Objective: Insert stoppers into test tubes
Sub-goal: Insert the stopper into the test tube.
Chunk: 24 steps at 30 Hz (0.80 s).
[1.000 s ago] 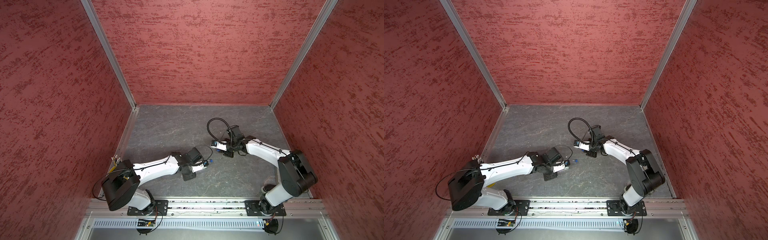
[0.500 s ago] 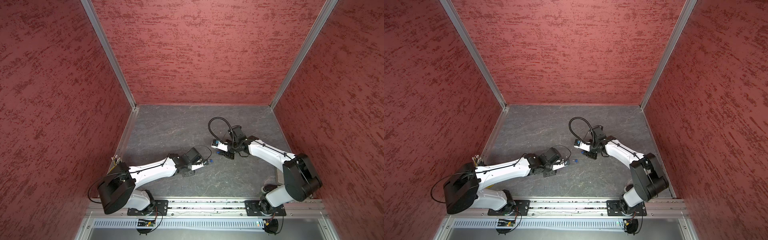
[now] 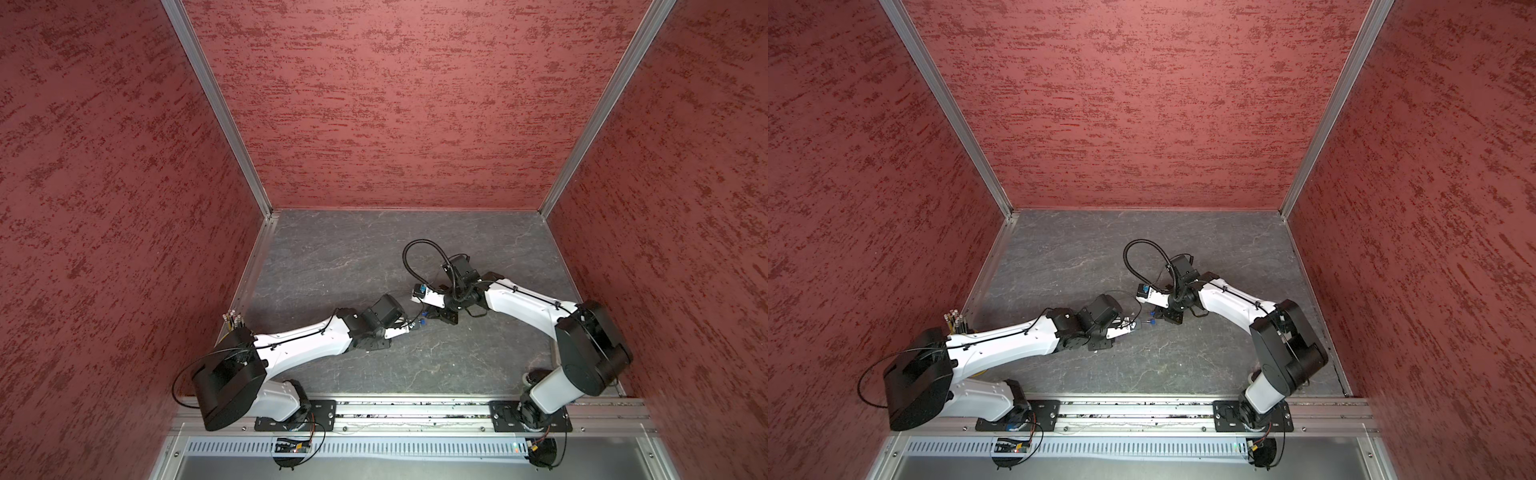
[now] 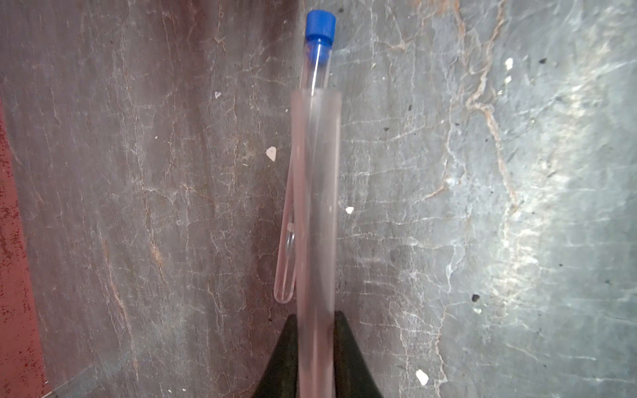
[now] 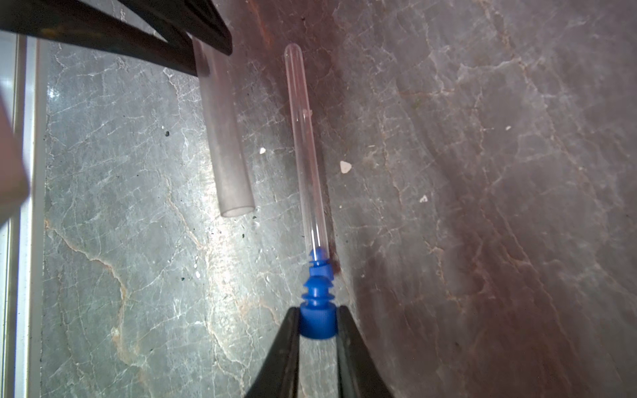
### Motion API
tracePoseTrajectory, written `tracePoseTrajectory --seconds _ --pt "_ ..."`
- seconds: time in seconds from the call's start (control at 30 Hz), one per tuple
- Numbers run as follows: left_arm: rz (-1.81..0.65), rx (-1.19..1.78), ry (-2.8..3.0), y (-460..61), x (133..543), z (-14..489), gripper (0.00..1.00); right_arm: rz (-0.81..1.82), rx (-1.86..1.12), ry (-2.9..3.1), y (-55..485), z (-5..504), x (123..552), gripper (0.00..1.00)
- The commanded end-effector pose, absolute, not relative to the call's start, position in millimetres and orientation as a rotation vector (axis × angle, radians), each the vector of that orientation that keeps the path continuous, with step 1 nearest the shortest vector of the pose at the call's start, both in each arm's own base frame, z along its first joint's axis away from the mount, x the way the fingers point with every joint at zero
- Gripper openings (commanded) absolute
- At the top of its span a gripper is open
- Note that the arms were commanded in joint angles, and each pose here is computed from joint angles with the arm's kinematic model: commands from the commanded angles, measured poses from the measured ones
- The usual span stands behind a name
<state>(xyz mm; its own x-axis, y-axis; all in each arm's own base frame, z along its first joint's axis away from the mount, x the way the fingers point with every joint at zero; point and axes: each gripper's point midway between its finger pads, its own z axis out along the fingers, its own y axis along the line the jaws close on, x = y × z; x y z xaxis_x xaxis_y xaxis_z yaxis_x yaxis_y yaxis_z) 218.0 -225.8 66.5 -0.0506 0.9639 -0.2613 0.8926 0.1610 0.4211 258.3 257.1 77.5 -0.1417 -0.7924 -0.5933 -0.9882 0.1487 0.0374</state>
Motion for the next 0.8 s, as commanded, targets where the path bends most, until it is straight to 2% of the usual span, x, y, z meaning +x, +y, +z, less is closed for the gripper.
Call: tracePoseTrajectory --seconds 0.0,0.77 --pt "0.187 1.751 1.931 -234 221 72 0.18 0.664 -1.694 1.979 266 84 255 0.21" --pt "0.225 1.772 1.883 -238 225 70 0.18 0.737 -1.74 1.959 276 83 237 0.21"
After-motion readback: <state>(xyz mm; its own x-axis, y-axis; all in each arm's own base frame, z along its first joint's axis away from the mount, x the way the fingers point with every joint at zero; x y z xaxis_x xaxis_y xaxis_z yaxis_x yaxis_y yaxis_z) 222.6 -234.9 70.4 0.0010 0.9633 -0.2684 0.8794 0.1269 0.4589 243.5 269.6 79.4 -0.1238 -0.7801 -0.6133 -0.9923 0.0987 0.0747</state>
